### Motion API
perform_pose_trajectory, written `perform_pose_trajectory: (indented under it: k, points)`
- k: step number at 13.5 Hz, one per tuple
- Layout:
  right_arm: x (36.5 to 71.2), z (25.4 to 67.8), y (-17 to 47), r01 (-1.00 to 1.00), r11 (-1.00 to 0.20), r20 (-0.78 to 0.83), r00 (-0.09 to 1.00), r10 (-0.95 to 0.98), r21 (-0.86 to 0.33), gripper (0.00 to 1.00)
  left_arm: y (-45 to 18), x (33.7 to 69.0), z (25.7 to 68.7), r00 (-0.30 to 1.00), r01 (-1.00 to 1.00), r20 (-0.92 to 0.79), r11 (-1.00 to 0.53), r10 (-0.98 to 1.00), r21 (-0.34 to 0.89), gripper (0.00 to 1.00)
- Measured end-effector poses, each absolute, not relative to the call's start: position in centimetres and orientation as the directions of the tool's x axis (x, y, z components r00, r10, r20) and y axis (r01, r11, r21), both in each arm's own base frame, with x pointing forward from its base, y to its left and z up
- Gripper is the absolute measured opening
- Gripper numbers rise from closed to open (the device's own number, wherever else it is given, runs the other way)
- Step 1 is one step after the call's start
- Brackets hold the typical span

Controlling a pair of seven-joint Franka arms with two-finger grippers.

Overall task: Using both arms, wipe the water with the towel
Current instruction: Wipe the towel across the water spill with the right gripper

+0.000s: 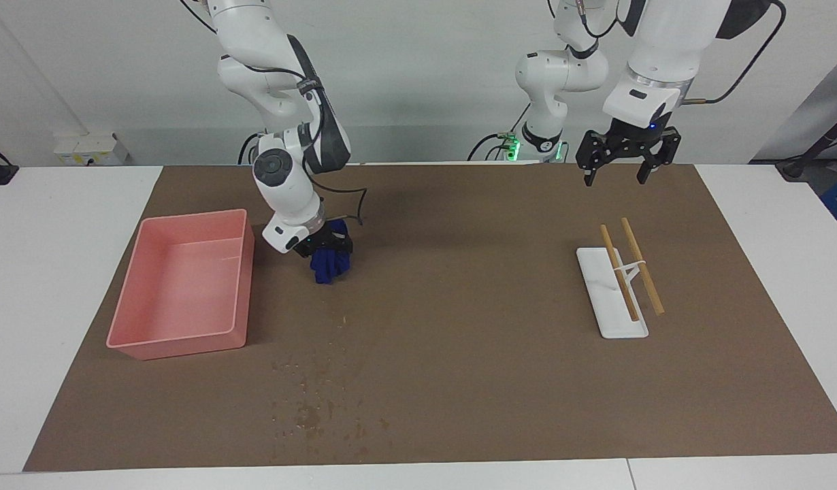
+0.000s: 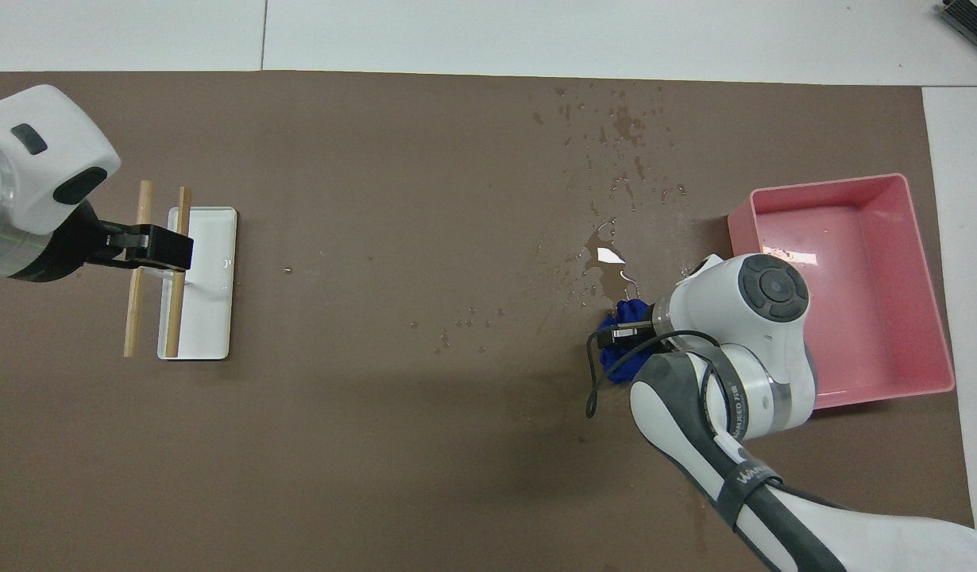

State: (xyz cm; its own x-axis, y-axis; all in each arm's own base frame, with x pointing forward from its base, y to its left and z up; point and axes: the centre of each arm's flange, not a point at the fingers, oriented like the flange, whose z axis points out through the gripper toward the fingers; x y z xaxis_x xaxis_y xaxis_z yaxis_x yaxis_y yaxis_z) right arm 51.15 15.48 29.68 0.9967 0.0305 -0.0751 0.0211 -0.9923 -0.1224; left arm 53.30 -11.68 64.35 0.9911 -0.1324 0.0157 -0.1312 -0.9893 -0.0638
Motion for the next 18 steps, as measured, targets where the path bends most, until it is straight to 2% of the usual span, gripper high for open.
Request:
perform_pose_trajectory:
  k: [5,9,11,15,18]
  points:
    - [55.0,28.2,14.2,0.127,-0.982,0.002,0.992,0.127,-0.138,0.00,-5.8,53.7,65.1,0.982,-0.186,-0.042,-0.982,-0.184,-0.045,1.00]
    - [60.3,27.5,15.9,0.143,-0.976,0.059,0.989,0.135,-0.163,0.00,-6.7,52.3,64.7,0.977,-0.209,-0.059,-0.977,-0.206,-0.050,1.00]
    - [62.5,27.6,16.8,0.150,-0.973,0.092,0.986,0.136,-0.174,0.00,-5.6,51.7,63.6,0.982,-0.177,-0.069,-0.984,-0.177,0.003,1.00]
    - [65.5,27.9,18.2,0.164,-0.969,0.145,0.980,0.138,-0.186,0.00,-4.7,51.9,64.0,0.987,-0.151,-0.048,-0.988,-0.153,0.044,1.00]
    - [67.0,28.4,18.3,0.227,-0.967,0.184,0.962,0.204,-0.118,0.00,-3.8,52.4,64.0,0.989,-0.139,-0.047,-0.989,-0.142,0.052,1.00]
